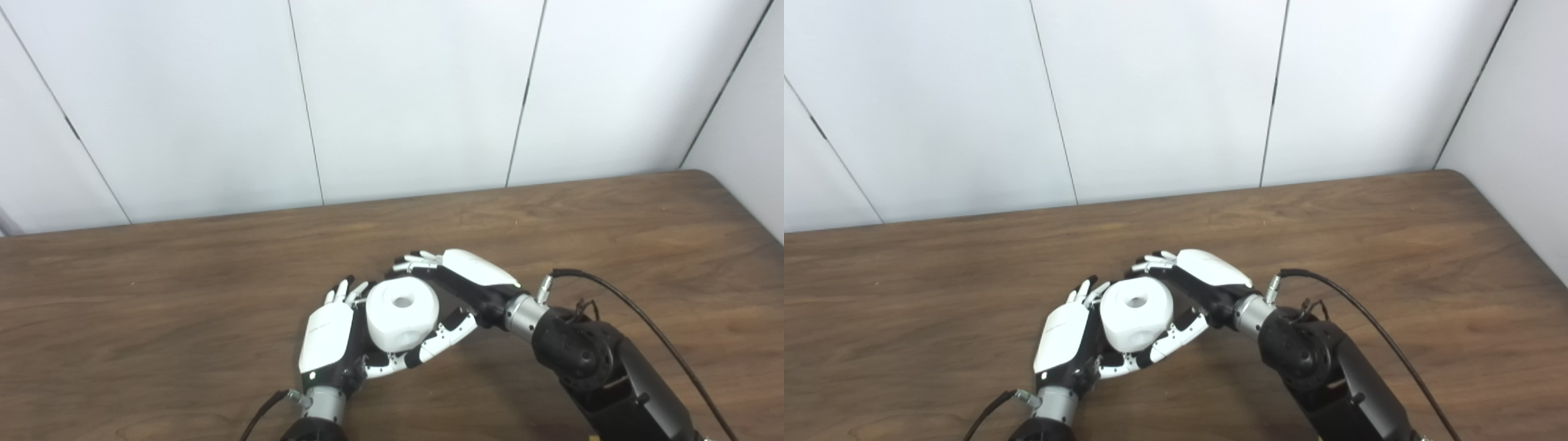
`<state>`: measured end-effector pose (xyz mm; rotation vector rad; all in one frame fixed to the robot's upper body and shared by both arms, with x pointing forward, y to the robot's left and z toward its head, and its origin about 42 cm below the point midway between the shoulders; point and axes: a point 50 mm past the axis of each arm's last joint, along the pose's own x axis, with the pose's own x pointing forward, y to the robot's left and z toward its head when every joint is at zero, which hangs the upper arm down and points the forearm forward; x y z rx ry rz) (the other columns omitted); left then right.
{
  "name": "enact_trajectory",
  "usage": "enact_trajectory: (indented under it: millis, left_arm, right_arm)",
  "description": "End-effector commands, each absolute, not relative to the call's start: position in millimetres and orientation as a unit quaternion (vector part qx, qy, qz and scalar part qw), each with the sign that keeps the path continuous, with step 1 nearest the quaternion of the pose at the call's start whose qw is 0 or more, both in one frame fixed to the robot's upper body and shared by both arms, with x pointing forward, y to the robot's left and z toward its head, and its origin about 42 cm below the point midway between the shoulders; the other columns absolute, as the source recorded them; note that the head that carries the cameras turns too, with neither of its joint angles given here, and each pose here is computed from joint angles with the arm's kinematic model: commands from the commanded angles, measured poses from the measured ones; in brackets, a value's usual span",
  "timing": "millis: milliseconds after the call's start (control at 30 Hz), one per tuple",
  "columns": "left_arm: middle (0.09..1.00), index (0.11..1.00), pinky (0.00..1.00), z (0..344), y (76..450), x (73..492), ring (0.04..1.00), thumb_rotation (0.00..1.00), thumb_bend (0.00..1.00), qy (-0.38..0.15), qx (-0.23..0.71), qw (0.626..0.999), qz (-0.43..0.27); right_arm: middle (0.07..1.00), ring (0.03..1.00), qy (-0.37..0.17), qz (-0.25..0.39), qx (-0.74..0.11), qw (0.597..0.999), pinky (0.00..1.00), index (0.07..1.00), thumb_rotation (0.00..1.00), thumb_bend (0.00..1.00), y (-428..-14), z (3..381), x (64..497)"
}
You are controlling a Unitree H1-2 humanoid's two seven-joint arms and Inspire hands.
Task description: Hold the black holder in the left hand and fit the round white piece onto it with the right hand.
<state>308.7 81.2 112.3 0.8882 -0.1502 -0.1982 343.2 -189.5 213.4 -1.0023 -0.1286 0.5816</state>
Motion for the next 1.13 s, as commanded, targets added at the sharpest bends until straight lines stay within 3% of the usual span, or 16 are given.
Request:
enact_trajectory:
  millis: [0, 400, 733, 767, 833, 933, 1100]
  left_arm:
    - [0.886, 0.479, 1.0, 85, 77, 296, 0.993, 0.05, 0.52, -0.021, 0.442, 0.887, -0.134]
    - [0.899, 0.477, 1.0, 87, 84, 303, 0.999, 0.05, 0.52, -0.01, 0.442, 0.887, -0.134]
    - [0.94, 0.489, 1.0, 108, 136, 321, 1.0, 0.07, 0.52, -0.004, 0.421, 0.898, -0.13]
    - [0.963, 0.568, 1.0, 112, 141, 322, 1.0, 0.15, 0.74, -0.004, 0.417, 0.899, -0.135]
    - [0.993, 0.668, 1.0, 117, 148, 324, 1.0, 0.24, 0.94, -0.004, 0.41, 0.901, -0.142]
    - [1.0, 0.758, 1.0, 122, 157, 323, 1.0, 0.31, 1.0, -0.003, 0.4, 0.904, -0.153]
    - [1.0, 0.882, 1.0, 126, 168, 322, 1.0, 0.34, 1.0, -0.005, 0.361, 0.918, -0.166]
  right_arm:
    - [0.977, 1.0, -0.093, 0.264, -0.476, 0.834, 1.0, 0.985, 0.47, 1.0, -191, 236, 346]
    - [1.0, 1.0, -0.088, 0.263, -0.473, 0.836, 1.0, 1.0, 0.46, 1.0, -194, 237, 345]
    - [1.0, 1.0, -0.114, 0.206, -0.394, 0.889, 1.0, 1.0, 0.5, 1.0, -226, 214, 337]
    - [1.0, 1.0, -0.118, 0.194, -0.385, 0.895, 1.0, 1.0, 0.52, 1.0, -231, 209, 335]
    - [1.0, 1.0, -0.123, 0.178, -0.376, 0.901, 1.0, 1.0, 0.56, 1.0, -237, 203, 331]
    - [1.0, 1.0, -0.125, 0.157, -0.358, 0.912, 0.96, 1.0, 0.6, 1.0, -244, 194, 325]
    - [1.0, 1.0, -0.119, 0.133, -0.331, 0.927, 0.88, 1.0, 0.64, 1.0, -258, 179, 315]
